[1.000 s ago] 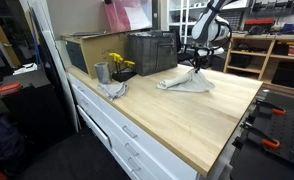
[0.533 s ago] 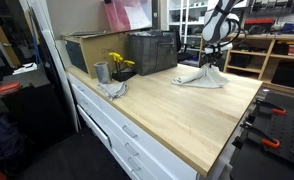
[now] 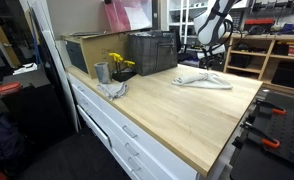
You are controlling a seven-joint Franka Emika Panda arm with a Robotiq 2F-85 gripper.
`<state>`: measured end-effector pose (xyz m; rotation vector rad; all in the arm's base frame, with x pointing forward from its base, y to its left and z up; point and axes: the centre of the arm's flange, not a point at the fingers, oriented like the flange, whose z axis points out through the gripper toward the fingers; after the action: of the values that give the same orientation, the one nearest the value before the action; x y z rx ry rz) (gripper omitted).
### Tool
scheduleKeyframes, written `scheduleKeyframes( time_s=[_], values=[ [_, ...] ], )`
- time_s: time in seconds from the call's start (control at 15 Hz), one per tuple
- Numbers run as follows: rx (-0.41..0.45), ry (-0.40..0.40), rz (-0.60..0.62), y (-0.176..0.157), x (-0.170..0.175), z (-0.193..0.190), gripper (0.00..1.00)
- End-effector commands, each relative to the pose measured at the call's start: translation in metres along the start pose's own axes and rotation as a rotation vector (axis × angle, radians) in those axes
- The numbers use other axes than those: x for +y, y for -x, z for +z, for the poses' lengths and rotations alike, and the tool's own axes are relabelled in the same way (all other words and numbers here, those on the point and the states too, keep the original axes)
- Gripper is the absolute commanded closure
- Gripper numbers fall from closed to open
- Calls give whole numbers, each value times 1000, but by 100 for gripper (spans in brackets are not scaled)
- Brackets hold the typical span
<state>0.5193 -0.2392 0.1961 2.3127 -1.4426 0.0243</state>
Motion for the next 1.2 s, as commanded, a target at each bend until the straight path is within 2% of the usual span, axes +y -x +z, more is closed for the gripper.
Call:
scheduleKeyframes(
  time_s=[0.0, 0.27, 0.53, 0.8, 1.07, 1.13],
  values=[
    [-84, -88, 49, 18, -23, -12, 0],
    [-151, -240, 89, 24, -59, -13, 0],
    [-159, -364, 74, 13, -96, -18, 0],
    [-162, -406, 11, 8, -123, -8, 0],
    [-129, -389, -45, -4, -136, 8, 0],
    [-119, -383, -54, -7, -138, 12, 13]
  ],
)
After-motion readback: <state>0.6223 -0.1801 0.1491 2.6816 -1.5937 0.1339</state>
